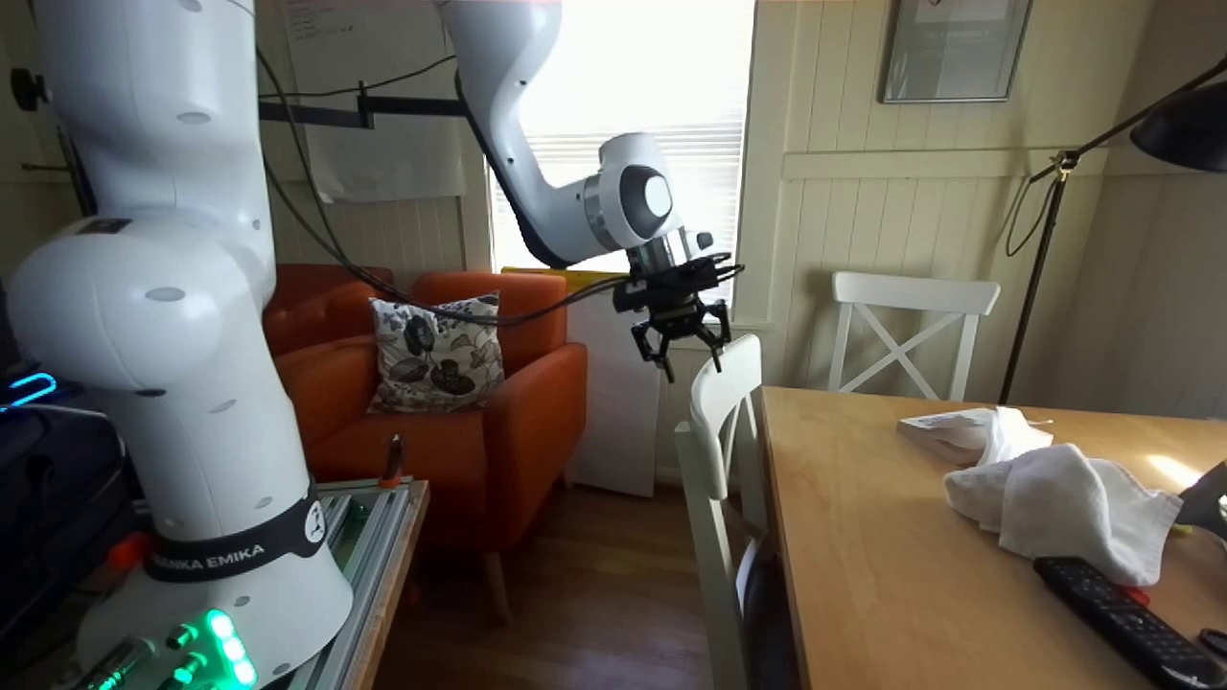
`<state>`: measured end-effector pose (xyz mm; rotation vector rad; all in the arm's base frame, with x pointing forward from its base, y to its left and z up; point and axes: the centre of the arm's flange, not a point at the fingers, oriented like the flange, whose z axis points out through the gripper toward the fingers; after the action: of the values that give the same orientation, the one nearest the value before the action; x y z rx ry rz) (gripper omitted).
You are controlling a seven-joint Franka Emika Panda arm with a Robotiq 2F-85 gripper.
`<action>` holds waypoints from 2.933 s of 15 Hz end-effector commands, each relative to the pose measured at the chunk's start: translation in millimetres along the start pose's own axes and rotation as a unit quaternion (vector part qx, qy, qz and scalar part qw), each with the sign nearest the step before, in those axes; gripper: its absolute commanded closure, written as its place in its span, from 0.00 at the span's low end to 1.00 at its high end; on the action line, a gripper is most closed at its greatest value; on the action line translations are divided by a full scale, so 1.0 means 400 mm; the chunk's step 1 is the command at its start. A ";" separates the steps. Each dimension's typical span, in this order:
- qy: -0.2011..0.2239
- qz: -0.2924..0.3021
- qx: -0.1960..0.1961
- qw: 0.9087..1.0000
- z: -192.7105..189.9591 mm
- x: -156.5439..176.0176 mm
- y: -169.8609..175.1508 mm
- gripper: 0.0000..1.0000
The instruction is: Pull out the chair
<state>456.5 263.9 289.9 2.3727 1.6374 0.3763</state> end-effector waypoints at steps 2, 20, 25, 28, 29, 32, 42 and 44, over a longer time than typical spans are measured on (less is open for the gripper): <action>0.015 0.015 -0.029 0.999 0.026 0.013 -0.003 0.21; 0.005 0.026 -0.042 0.999 0.082 0.036 0.000 0.82; 0.002 0.043 -0.028 0.999 0.071 0.041 -0.011 0.93; 0.004 0.044 0.005 0.999 0.038 0.053 -0.034 0.93; 0.006 0.039 0.014 0.999 0.027 0.061 -0.043 0.93; 0.008 0.018 0.041 0.999 0.002 0.076 -0.069 0.93; 0.032 -0.007 0.104 0.994 -0.069 0.121 -0.164 0.93; 0.036 -0.007 0.113 0.993 -0.083 0.126 -0.169 0.93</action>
<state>435.6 309.1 277.0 2.5701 1.6522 0.3042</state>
